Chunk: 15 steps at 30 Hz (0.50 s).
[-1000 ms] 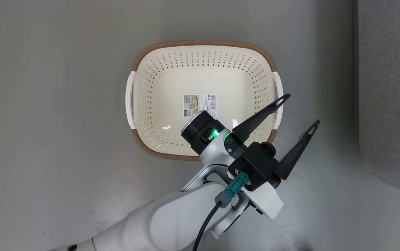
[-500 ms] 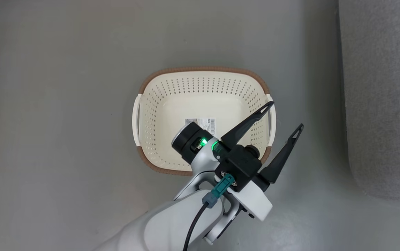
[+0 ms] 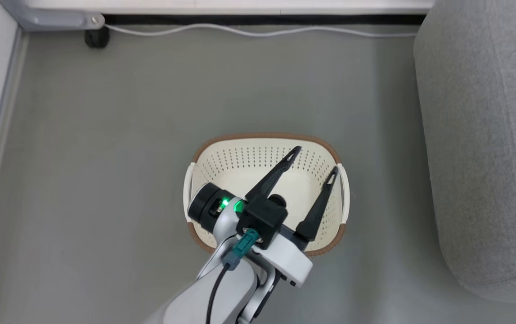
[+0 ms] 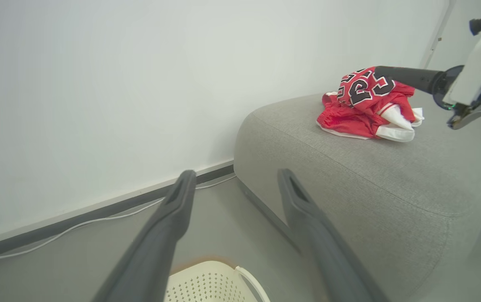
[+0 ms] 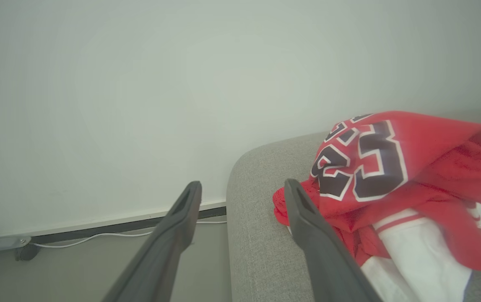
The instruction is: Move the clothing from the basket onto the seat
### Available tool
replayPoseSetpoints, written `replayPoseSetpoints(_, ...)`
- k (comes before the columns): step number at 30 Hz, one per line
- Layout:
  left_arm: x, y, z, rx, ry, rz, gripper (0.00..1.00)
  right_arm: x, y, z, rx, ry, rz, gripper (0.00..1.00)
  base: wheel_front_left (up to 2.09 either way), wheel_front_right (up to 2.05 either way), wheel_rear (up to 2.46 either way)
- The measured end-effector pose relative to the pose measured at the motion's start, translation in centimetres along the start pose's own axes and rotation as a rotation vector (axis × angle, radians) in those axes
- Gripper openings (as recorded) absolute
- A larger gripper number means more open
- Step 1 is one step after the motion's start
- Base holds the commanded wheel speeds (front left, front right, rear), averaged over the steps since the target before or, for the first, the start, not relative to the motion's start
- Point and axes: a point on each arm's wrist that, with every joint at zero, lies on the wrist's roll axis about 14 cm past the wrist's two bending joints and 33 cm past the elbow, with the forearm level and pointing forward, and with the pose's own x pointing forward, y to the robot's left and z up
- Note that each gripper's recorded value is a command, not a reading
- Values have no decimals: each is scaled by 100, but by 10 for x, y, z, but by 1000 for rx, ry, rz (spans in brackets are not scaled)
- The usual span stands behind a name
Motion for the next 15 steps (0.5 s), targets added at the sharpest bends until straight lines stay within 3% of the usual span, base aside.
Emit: replayPoseSetpoints(15, -68, 51, 25, 31, -51, 225, 100, -49, 101, 18, 5, -59, 243, 100, 0, 0, 0)
